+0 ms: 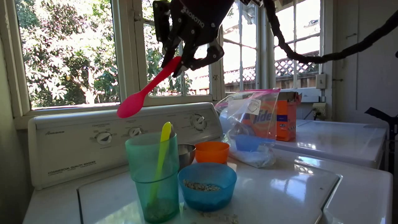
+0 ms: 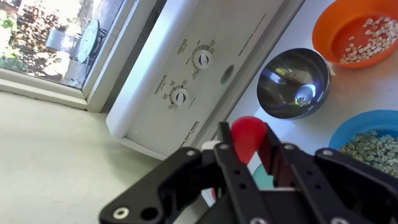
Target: Put the scoop inside the blue cup and then pour the contents in the orange bowl into the blue bowl
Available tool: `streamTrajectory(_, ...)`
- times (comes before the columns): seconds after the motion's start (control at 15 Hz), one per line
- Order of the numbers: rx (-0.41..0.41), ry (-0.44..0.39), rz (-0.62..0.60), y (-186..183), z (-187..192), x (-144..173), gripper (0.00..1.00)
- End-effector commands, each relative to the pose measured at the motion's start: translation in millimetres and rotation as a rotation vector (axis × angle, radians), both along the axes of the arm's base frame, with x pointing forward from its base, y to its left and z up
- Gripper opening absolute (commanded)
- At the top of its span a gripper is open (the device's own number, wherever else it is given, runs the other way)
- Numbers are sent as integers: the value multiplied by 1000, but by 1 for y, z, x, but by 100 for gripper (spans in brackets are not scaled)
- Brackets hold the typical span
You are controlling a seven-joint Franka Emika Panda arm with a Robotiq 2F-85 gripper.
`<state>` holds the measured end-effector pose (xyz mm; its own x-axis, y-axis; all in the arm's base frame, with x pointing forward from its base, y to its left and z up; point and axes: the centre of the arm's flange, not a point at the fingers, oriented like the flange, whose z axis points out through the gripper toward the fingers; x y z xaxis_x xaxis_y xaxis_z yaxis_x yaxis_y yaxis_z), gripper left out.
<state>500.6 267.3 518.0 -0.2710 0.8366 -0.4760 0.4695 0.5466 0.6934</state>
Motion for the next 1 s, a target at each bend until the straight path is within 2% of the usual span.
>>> streamTrajectory(0.0,-174,-14,54,13,-4,13,6)
streamTrajectory(0.2,-261,-13,71,14,-7,19,6)
streamTrajectory(0.47,-354,40,122,20,-25,22,6)
streamTrajectory(0.93,-450,147,209,38,-72,22,6)
